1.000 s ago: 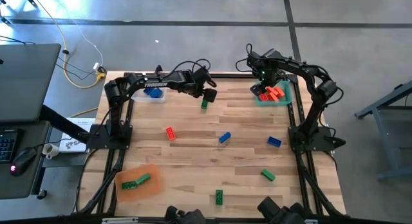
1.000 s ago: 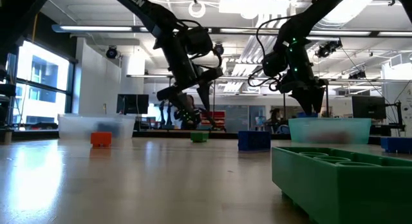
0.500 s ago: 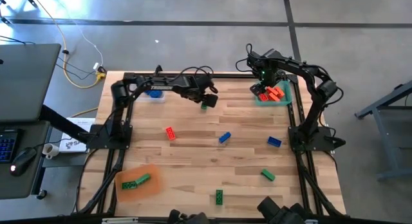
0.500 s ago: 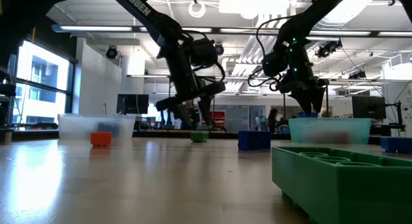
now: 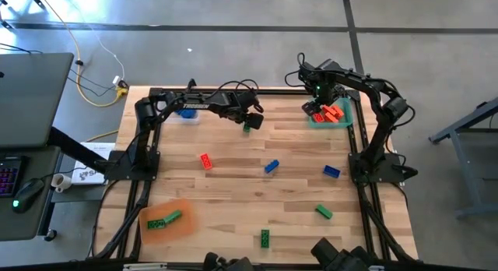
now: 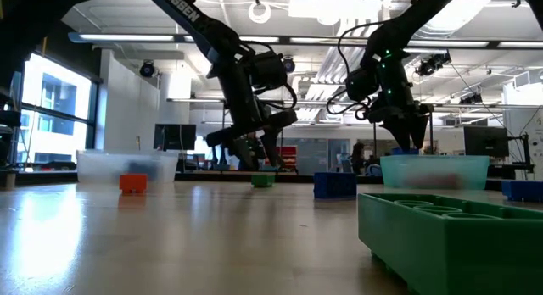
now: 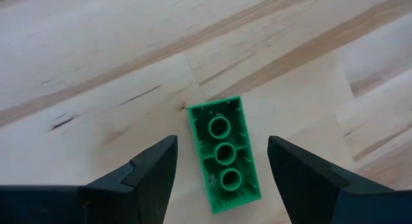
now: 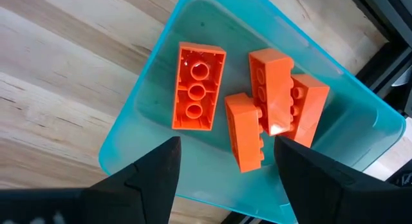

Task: Sort & place blocks by color
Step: Put the green game piece into the orange bin

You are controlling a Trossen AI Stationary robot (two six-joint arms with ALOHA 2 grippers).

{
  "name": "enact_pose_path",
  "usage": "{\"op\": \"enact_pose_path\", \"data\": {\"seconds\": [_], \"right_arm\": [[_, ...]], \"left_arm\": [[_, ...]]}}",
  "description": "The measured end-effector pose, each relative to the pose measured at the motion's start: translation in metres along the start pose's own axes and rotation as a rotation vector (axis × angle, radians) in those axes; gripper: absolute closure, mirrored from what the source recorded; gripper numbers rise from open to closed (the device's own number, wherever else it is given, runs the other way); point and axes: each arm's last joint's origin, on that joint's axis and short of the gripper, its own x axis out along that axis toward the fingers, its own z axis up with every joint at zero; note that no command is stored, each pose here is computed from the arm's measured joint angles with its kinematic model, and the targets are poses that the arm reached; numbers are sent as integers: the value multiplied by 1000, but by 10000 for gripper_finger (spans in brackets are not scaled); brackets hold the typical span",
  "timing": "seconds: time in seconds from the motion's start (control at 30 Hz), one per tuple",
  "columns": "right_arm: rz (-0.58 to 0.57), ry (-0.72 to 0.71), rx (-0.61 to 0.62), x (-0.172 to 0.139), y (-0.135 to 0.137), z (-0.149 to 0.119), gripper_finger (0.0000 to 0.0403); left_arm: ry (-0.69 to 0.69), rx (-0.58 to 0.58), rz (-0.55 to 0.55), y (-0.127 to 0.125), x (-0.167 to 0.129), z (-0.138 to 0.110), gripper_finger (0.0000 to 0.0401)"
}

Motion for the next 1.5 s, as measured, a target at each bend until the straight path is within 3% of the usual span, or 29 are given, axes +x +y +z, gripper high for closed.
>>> {"op": "enact_pose_path", "data": {"seconds": [0.47, 0.6, 0.8, 1.03, 1.27, 1.5], "right_arm": [[3, 1, 16, 0, 0, 0, 167], [4, 1, 15, 0, 0, 0, 167], [-5, 1, 8, 0, 0, 0, 167], [-7, -5, 16, -6, -2, -6, 167], [11, -84, 51, -29, 1, -21, 167], [41, -192, 19, -55, 19, -42, 167]], "left_arm": [[35, 63, 19, -1, 24, -8, 175], [33, 123, 24, -1, 24, -8, 208], [45, 229, 9, -2, 23, -8, 296], [90, 289, -18, 0, 19, -10, 297], [78, 349, -42, -1, -8, -6, 297], [117, 477, -30, 0, -58, -15, 297]]}}
